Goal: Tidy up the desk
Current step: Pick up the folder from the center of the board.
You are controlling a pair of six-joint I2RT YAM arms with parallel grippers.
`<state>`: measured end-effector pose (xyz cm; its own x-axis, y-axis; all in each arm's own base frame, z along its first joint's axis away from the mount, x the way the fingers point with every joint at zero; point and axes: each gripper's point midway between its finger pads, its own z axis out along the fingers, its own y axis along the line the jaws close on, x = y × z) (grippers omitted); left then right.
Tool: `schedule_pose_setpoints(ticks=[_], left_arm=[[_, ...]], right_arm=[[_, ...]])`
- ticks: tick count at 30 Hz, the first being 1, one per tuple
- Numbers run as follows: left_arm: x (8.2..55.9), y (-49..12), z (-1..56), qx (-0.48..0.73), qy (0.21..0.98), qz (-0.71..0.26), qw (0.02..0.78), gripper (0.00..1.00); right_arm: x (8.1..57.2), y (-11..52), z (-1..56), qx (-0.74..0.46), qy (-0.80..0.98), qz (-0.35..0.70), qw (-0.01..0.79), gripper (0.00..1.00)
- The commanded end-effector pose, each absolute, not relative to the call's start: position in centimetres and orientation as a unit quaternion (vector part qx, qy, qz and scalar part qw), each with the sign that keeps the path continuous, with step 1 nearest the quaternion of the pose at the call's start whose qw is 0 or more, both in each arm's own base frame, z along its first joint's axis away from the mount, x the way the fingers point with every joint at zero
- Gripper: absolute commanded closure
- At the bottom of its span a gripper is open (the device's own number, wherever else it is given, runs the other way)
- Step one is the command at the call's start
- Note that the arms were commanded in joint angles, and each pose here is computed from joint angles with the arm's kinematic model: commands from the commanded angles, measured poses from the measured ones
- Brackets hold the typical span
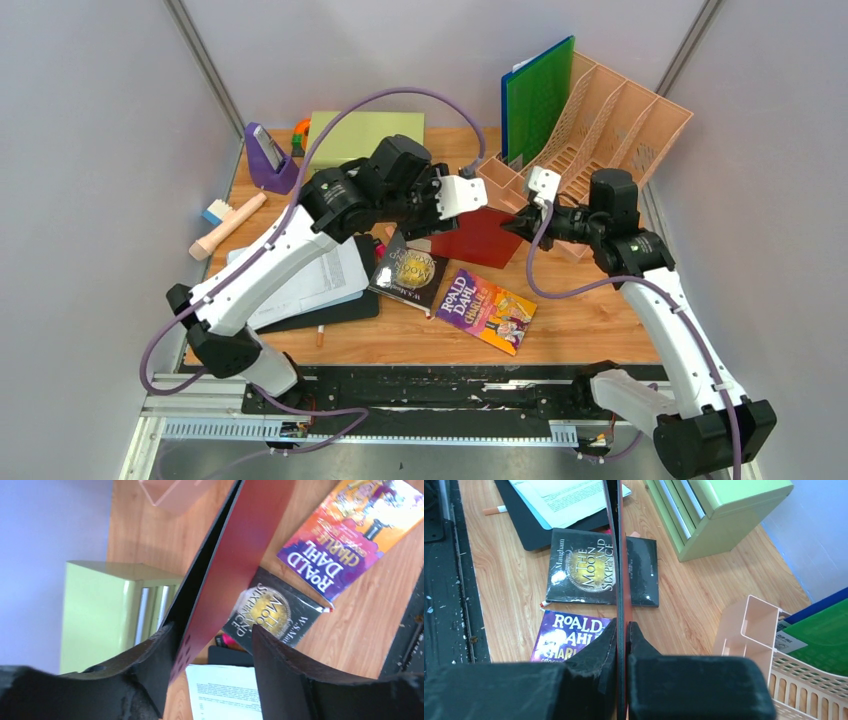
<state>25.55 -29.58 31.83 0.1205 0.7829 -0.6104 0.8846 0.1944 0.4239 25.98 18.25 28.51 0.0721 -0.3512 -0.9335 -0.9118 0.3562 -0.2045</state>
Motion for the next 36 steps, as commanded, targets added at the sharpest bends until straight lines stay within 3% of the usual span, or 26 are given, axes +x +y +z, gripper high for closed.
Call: schedule_pose_setpoints(ticks=[1,13,23,36], left_arm=[[24.6,-28.3,40.2,0.588,0.615,-0.091,0.517,0.34],[26.0,-22.1,45.2,0.499,0.615,-0.088,0.604,0.12],[31.0,-21.5,39.3,0.489,0.651,-0.180,0.552,0.04],[33.0,-23.4,34.7,0.506,0.581,-0.343,0.537,0.00]], right_arm=[[28.0,17.4,30.4,-0.475,0.645,0.226,0.554,1.00],[28.8,17.8,33.6,-0.465,0.635,0.234,0.571,1.00],[27.3,18.8,36.3,-0.454,0.623,0.282,0.571,1.00],[25.5,19.2,37.9,-0.431,0.626,0.332,0.559,1.00]])
